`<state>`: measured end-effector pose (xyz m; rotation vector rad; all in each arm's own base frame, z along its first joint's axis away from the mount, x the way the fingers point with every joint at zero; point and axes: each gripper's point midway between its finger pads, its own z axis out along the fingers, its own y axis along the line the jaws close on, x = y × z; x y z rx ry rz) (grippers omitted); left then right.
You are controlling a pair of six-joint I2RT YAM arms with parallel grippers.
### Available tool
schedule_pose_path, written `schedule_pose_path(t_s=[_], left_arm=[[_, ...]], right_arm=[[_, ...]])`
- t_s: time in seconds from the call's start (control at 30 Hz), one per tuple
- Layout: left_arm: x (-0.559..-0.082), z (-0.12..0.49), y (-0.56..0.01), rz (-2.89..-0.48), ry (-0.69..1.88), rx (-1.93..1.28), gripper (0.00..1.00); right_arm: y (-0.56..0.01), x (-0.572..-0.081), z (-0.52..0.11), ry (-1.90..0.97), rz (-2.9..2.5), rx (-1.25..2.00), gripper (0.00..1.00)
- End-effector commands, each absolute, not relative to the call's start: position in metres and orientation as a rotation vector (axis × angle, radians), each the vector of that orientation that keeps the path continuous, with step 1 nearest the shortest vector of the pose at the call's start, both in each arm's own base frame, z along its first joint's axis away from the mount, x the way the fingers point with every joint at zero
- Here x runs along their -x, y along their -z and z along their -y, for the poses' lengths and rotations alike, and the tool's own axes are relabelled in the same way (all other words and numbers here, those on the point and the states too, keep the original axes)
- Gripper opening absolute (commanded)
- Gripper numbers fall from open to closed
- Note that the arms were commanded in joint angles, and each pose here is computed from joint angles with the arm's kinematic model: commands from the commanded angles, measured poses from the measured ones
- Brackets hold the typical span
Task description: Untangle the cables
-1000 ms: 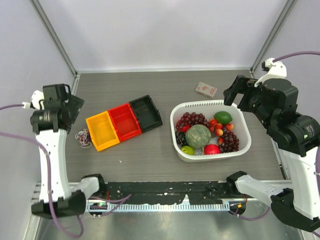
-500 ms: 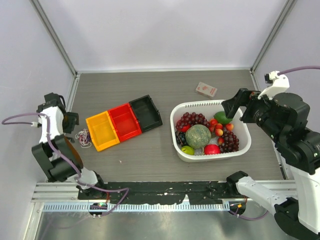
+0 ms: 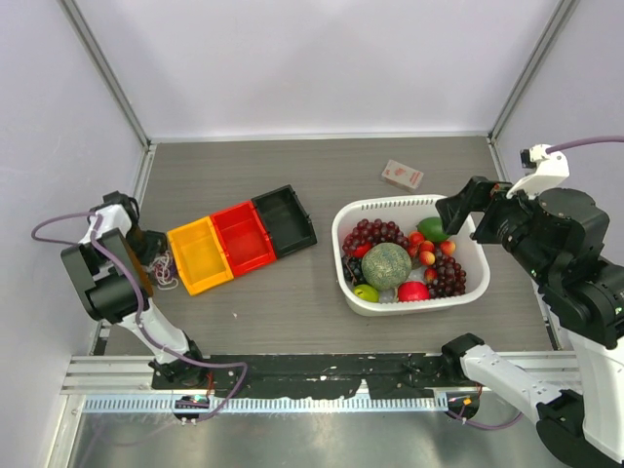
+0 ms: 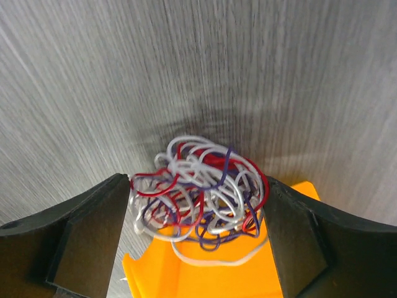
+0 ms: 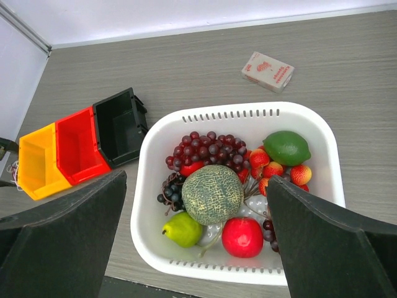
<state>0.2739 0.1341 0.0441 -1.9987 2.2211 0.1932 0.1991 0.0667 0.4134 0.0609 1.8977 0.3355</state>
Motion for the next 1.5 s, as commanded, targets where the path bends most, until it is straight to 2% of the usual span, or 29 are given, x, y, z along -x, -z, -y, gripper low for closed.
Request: schedule_pose_path(t_s=[0.0,0.07,0.27,0.4,0.43,0.57,0.7,0.83,0.97,1.1,1.23,1.37,1.47], left_arm=[[-0.280,-0.138,-0.039,-2.262,-0.179,1.963,0.86],[-0.278,-0.140,-0.040,-2.249,-0.192,1.950,0.81],[-0.261,-0.156,-0.073,-2.168,-0.317,1.910,0.50],[-0.254,-0.169,-0.116,-2.059,-0.386,1.841,0.05],[-0.253,-0.170,-0.125,-2.041,-0.386,1.826,0.00],[-0.250,-0.165,-0.168,-1.942,-0.319,1.811,0.00],[-0.270,-0.133,-0.201,-1.882,-0.032,1.742,0.00],[-0.289,-0.061,-0.216,-1.989,0.240,1.538,0.00],[-0.282,0.051,-0.226,-2.171,0.488,1.115,0.00],[-0.249,0.120,-0.202,-2.287,0.689,0.903,0.00],[-0.215,0.163,-0.147,-2.492,0.740,0.799,0.00],[-0.214,0.201,-0.127,-2.533,0.909,0.753,0.00],[-0.219,0.209,-0.119,-2.581,0.880,0.702,0.00]], right_arm=[[-0.426,-0.208,-0.071,-0.359,-1.855,-0.075,0.99],[-0.424,-0.212,-0.075,-0.365,-1.867,-0.071,0.99],[-0.422,-0.218,-0.090,-0.416,-1.898,-0.019,0.98],[-0.421,-0.220,-0.100,-0.455,-1.916,0.005,0.97],[-0.420,-0.220,-0.101,-0.459,-1.918,0.009,0.97],[-0.418,-0.222,-0.106,-0.477,-1.935,0.020,0.96],[-0.410,-0.225,-0.114,-0.508,-1.967,0.023,0.96],[-0.403,-0.228,-0.127,-0.571,-1.993,0.043,0.95],[-0.391,-0.234,-0.140,-0.607,-2.047,0.086,0.95],[-0.359,-0.235,-0.162,-0.637,-2.173,0.180,0.96],[-0.336,-0.224,-0.193,-0.676,-2.213,0.272,0.96],[-0.312,-0.207,-0.231,-0.655,-2.265,0.344,0.96],[-0.297,-0.186,-0.268,-0.690,-2.312,0.418,0.96]])
